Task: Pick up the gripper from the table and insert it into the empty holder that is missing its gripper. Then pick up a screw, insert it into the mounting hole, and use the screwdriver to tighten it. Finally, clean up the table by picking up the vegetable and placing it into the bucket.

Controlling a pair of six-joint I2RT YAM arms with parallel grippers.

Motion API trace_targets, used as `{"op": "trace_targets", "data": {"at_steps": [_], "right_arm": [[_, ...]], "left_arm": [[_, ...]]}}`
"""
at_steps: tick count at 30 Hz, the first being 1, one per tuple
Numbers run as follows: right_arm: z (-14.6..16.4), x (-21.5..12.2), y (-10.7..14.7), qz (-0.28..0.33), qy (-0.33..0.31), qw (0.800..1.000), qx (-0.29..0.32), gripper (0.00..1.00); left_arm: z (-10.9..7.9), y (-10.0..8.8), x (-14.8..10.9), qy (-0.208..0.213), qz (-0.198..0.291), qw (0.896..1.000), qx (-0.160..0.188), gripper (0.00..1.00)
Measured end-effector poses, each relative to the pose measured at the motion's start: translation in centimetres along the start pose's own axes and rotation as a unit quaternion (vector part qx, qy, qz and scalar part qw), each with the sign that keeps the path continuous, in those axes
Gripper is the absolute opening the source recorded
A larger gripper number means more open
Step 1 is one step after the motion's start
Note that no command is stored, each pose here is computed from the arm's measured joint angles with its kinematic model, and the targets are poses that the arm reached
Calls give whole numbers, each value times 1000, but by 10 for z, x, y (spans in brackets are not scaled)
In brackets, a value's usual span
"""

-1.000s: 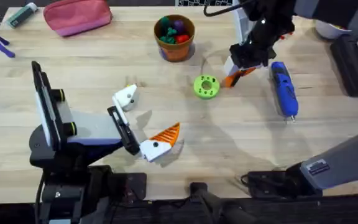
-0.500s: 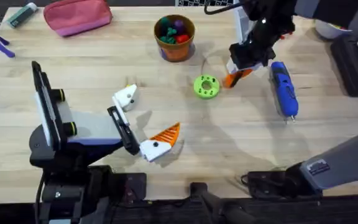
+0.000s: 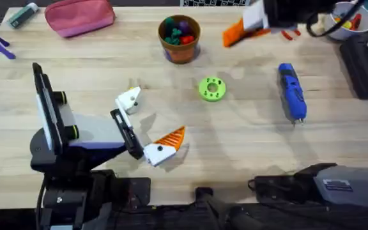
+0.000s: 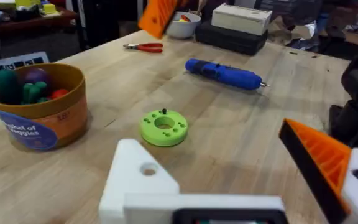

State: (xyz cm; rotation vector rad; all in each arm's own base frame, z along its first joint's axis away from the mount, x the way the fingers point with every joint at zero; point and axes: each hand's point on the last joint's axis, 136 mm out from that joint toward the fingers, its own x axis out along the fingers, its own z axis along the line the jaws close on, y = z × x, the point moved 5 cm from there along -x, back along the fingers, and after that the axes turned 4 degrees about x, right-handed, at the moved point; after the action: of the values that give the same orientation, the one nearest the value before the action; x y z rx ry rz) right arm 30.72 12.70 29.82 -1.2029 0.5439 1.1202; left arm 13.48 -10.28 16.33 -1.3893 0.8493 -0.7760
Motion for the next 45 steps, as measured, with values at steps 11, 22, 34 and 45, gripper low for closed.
{"op": "trace_targets", "data": {"at_steps": [11, 22, 34, 45], "right_arm": [[75, 18, -5, -23, -313, 949, -36, 12], [78, 42, 21, -31, -536, 842, -48, 12], [63, 63, 62, 160, -577, 798, 71, 11], [52, 108, 75, 220, -568, 785, 115, 10]], "left_arm": [[0, 0, 0, 0, 0, 1000, 0, 985], [0, 0, 0, 0, 0, 1000, 0, 985], [0, 0, 0, 0, 0, 1000, 0, 985], [0, 0, 0, 0, 0, 1000, 0, 986]]}}
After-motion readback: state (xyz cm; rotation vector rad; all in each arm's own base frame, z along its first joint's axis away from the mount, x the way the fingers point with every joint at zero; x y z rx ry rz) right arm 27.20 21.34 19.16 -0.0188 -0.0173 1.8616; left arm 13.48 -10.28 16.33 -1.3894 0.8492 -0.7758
